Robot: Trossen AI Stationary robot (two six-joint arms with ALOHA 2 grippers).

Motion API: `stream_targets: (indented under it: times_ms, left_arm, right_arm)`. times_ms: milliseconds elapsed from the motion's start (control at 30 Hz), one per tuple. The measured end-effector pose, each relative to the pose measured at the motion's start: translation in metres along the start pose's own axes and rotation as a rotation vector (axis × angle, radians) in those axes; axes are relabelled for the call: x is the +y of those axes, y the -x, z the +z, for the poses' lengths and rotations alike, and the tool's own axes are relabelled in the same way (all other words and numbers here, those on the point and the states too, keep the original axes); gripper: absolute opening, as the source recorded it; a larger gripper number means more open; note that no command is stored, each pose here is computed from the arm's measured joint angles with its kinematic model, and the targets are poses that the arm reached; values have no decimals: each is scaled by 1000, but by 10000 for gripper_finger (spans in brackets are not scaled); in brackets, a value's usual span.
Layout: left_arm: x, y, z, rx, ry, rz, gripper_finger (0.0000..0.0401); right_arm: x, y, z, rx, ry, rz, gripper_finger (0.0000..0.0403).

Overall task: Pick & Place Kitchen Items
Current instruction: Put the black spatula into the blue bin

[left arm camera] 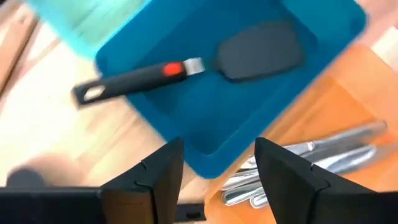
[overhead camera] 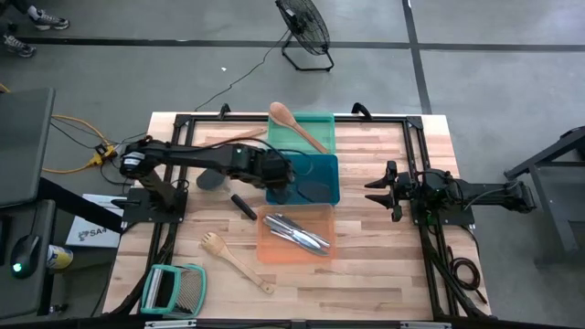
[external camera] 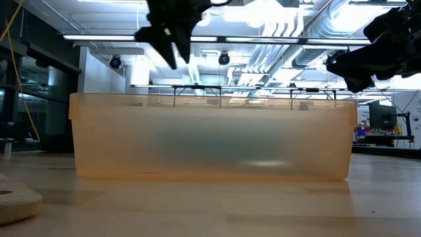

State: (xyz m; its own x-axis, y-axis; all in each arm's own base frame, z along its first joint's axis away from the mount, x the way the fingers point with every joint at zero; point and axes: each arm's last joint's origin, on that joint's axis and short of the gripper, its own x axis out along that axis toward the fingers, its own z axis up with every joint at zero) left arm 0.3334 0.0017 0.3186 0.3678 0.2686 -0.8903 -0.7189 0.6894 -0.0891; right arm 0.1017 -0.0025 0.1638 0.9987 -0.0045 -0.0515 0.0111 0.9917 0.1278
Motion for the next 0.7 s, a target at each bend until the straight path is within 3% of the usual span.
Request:
stream_targets:
  times_ms: [133, 300, 467, 700]
  left_arm:
    - [17, -1, -17, 8, 120, 25, 193]
    - [35, -5, -44, 50, 123, 23, 193]
    - [50, -11, -65, 116, -128, -13, 193]
    - [61, -28, -85, 126, -679, -97, 193]
  right_arm:
    - [0, 0, 0, 0, 0, 0, 149]
    - [0, 0, 0, -1, 0, 0, 149]
    - [0, 0, 0, 1, 0, 0, 149]
    - [0, 0, 0, 1, 0, -1, 149]
